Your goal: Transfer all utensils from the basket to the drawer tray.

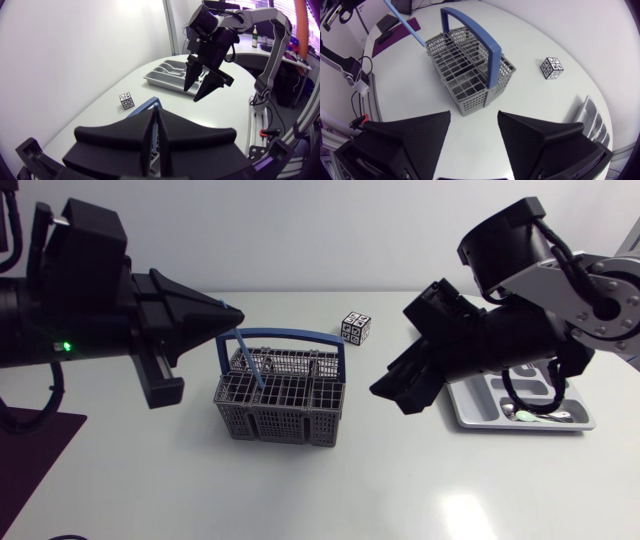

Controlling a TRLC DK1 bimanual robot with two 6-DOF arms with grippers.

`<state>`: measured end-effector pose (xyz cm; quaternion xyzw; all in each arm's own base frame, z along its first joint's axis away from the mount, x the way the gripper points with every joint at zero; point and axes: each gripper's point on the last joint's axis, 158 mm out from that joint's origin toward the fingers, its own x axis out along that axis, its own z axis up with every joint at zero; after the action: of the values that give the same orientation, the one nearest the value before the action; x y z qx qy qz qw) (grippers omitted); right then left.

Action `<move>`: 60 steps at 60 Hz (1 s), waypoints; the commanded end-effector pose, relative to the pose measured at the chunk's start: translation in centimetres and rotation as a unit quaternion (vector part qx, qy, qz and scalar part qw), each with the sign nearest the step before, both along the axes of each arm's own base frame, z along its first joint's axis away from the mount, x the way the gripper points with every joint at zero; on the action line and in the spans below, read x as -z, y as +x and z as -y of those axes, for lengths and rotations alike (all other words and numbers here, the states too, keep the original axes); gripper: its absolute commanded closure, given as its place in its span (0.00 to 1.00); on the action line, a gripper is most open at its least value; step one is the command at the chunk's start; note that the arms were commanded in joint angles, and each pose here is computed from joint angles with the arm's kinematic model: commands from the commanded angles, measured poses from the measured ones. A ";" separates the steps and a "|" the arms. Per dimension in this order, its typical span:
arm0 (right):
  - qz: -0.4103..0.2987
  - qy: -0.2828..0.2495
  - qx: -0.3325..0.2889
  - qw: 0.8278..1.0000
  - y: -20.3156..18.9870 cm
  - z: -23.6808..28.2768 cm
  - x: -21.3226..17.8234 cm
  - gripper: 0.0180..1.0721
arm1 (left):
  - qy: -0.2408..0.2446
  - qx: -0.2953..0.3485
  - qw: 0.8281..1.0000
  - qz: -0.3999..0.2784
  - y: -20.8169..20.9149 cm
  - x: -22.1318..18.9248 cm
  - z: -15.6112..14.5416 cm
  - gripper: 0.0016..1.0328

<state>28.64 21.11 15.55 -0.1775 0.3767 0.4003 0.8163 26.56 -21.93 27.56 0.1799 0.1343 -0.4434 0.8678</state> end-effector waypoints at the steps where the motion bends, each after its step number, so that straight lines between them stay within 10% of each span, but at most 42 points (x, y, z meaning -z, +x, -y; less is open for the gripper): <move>1: -0.002 0.004 -0.022 1.000 -1.8 -1.3 -0.2 0.32 | -0.034 0.003 0.999 -0.035 -1.0 -1.3 0.6 0.97; 37: -0.030 0.071 -0.159 0.984 -6.7 -9.7 -1.6 0.26 | -0.090 0.076 0.968 -0.222 -2.7 2.6 3.6 0.97; 60: -0.049 0.093 -0.190 0.976 -8.6 -10.6 -2.3 0.44 | -0.104 0.087 0.962 -0.235 -2.3 2.8 4.4 0.97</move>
<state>20.23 31.15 17.24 -0.1569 0.3371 0.5852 0.7207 23.98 -25.97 24.24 0.0050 0.2707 -0.5540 0.7873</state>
